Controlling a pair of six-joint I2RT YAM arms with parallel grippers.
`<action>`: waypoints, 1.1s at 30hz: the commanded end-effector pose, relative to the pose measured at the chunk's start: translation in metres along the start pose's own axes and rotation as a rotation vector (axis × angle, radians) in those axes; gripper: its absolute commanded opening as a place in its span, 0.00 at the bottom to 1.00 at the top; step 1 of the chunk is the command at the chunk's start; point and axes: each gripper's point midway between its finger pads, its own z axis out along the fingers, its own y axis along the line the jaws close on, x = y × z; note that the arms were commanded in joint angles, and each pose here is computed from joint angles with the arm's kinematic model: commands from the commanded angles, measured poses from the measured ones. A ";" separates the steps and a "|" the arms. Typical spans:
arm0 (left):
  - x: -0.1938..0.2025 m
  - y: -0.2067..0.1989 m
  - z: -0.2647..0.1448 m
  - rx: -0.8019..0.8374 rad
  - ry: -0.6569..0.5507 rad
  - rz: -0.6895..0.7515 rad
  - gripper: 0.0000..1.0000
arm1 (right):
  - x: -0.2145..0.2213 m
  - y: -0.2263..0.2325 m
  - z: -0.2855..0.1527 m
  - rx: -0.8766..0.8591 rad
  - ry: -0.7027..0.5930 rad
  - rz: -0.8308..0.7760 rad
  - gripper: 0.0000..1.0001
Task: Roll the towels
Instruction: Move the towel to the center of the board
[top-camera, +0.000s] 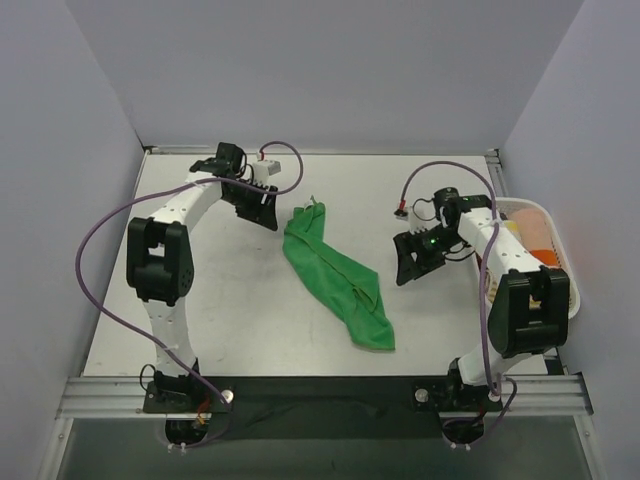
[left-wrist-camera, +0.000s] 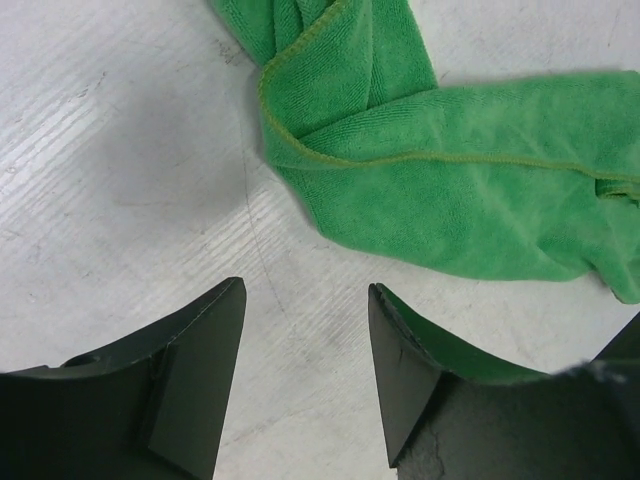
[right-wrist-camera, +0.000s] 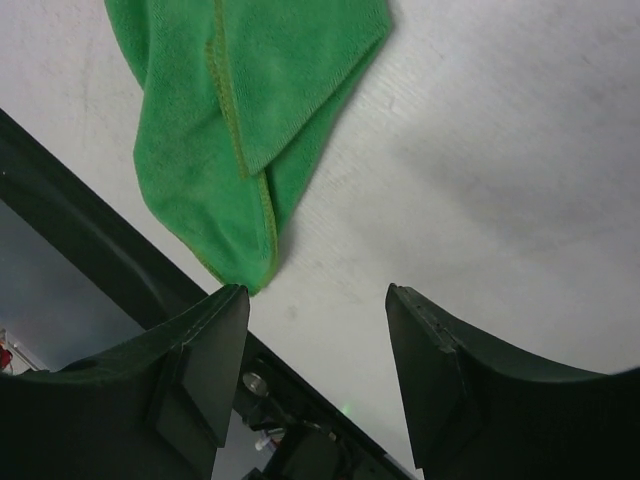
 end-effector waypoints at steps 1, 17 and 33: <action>-0.039 -0.007 -0.010 -0.026 -0.109 0.036 0.62 | -0.015 0.009 0.026 0.000 -0.005 -0.004 0.57; -0.070 0.005 0.057 -0.056 -0.074 0.085 0.69 | 0.002 0.027 0.102 0.037 0.262 0.037 0.57; -0.124 -0.021 0.093 -0.002 -0.163 0.132 0.73 | 0.004 0.034 0.092 0.023 0.241 0.019 0.00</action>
